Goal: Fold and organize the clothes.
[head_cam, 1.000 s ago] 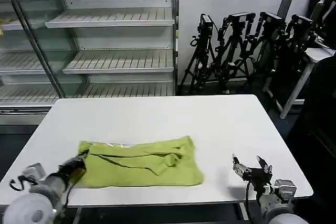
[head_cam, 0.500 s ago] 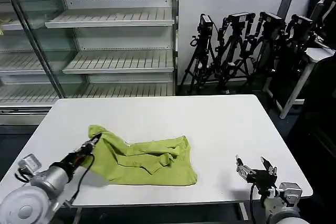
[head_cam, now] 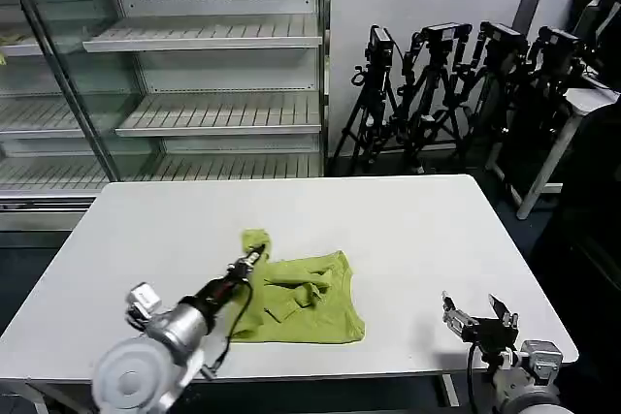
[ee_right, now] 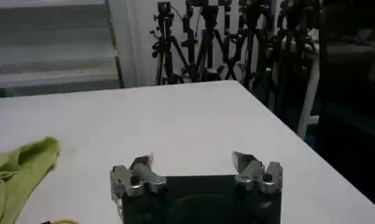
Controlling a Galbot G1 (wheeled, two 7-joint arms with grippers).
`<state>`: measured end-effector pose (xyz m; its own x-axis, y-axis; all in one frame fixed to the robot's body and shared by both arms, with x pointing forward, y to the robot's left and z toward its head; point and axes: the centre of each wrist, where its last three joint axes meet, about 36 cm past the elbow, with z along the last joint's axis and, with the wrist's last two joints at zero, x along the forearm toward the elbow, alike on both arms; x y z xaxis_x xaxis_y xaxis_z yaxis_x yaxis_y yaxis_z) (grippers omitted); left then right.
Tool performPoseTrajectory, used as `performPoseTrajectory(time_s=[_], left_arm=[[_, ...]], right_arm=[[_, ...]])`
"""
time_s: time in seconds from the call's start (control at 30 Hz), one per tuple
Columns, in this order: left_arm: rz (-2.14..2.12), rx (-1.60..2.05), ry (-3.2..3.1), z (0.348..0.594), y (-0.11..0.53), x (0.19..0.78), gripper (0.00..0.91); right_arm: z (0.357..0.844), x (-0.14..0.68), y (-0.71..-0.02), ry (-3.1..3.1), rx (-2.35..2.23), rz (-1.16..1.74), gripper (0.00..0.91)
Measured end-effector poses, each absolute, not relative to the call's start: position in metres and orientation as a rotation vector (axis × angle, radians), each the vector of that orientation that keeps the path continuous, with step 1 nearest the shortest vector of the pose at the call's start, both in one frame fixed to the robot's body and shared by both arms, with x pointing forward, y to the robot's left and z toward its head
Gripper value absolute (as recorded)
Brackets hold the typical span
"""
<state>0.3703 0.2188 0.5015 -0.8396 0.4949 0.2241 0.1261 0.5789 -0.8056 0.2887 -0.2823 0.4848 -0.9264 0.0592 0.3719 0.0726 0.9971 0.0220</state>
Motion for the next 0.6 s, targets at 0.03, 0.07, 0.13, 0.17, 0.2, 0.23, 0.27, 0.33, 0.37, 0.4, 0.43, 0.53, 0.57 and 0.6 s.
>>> performPoseTrajectory(time_s=[0.03,0.07,0.13,0.17,0.2,0.23,0.27,0.33,0.37,0.4,0.43,0.53,0.57,0.6], left_arm=[[1.164,-0.51,-2.376,0.5,0.213,0.372,0.04],[1.159,-0.522,-2.369,0.498,0.206,0.373,0.04],[1.146,-0.539,-2.356,0.495,0.195,0.376,0.05],[1.137,-0.548,-2.351,0.493,0.19,0.377,0.05],[1.129,-0.555,-2.348,0.492,0.185,0.379,0.06],[1.122,-0.562,-2.344,0.49,0.18,0.38,0.353],[1.113,-0.566,-2.341,0.488,0.176,0.382,0.715],[1.095,-0.576,-2.337,0.486,0.169,0.385,0.907],[1.084,-0.579,-2.337,0.485,0.166,0.386,0.907],[1.072,-0.583,-2.337,0.484,0.164,0.387,0.907],[1.06,-0.588,-2.337,0.483,0.162,0.387,0.907],[1.024,-0.601,-2.34,0.481,0.158,0.388,0.907],[1.013,-0.602,-2.345,0.48,0.157,0.388,0.907],[1.005,-0.603,-2.348,0.48,0.156,0.389,0.907]], right_arm=[[0.485,0.289,-0.283,-2.76,-0.095,-0.049,0.907],[0.485,0.29,-0.283,-2.76,-0.095,-0.048,0.907],[0.485,0.291,-0.284,-2.762,-0.096,-0.05,0.907],[0.485,0.291,-0.285,-2.765,-0.096,-0.053,0.907],[0.486,0.291,-0.285,-2.768,-0.095,-0.058,0.907],[0.486,0.291,-0.285,-2.772,-0.094,-0.067,0.907],[0.488,0.291,-0.286,-2.779,-0.09,-0.078,0.907],[0.491,0.291,-0.287,-2.793,-0.079,-0.1,0.907],[0.492,0.29,-0.288,-2.799,-0.073,-0.11,0.907],[0.493,0.29,-0.289,-2.803,-0.07,-0.115,0.907],[0.493,0.29,-0.29,-2.806,-0.067,-0.118,0.907],[0.494,0.291,-0.291,-2.815,-0.059,-0.131,0.907],[0.494,0.291,-0.291,-2.818,-0.057,-0.136,0.907],[0.494,0.291,-0.29,-2.821,-0.054,-0.141,0.907]])
